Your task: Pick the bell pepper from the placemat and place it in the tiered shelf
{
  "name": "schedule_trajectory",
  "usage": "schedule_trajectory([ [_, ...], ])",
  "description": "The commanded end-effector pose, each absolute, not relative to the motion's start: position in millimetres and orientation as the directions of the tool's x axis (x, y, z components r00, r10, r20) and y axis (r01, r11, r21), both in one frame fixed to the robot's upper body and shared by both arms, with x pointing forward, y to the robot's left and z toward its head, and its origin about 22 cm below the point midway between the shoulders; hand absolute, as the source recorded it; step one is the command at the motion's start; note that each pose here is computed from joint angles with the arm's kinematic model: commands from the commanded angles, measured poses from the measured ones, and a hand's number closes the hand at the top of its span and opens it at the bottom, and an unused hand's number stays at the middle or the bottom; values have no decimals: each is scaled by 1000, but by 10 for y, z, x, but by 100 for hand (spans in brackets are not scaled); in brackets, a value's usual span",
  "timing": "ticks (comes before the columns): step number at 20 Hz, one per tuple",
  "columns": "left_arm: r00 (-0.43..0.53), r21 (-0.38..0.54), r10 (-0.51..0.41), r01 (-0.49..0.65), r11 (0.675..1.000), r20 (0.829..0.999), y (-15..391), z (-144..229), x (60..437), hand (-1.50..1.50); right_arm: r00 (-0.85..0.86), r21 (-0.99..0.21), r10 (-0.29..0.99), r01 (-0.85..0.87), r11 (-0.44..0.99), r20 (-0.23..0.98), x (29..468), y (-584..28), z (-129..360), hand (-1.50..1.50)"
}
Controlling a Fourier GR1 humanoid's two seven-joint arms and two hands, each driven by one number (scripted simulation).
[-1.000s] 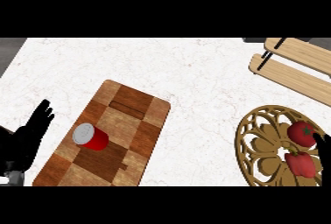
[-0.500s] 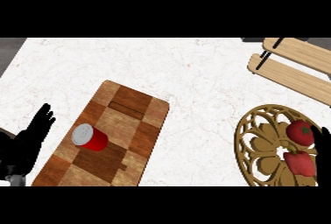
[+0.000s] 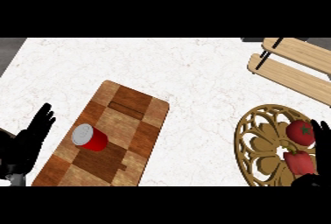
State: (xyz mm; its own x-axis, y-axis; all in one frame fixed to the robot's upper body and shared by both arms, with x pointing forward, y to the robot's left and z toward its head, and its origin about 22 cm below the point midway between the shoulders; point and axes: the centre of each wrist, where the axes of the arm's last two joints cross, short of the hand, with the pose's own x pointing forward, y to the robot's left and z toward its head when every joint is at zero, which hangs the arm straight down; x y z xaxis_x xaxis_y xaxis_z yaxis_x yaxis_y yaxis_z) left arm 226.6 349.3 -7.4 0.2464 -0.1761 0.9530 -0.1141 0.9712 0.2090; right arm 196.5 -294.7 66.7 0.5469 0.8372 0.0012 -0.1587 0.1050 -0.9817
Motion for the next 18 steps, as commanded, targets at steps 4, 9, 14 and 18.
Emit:
schedule_trajectory([
  [4, 245, 199, -170, -98, 975, 955, 3475, 37, 2346, 0, 549, -981, 836, -157, 119, 13, 2013, -3162, 634, -150],
  [9, 236, 200, -172, -100, 975, 956, 3540, -37, 2436, 0, 558, -967, 830, -213, 139, -4, 2236, -3013, 316, 150],
  [14, 230, 200, -168, -124, 972, 959, 3446, -124, 2149, 0, 522, -970, 853, -198, 140, 16, 2063, -3229, 315, 150],
  [18, 246, 215, -181, -116, 970, 952, 3547, 70, 2351, 0, 497, -981, 867, -173, 87, -11, 2137, -3107, 198, 150],
])
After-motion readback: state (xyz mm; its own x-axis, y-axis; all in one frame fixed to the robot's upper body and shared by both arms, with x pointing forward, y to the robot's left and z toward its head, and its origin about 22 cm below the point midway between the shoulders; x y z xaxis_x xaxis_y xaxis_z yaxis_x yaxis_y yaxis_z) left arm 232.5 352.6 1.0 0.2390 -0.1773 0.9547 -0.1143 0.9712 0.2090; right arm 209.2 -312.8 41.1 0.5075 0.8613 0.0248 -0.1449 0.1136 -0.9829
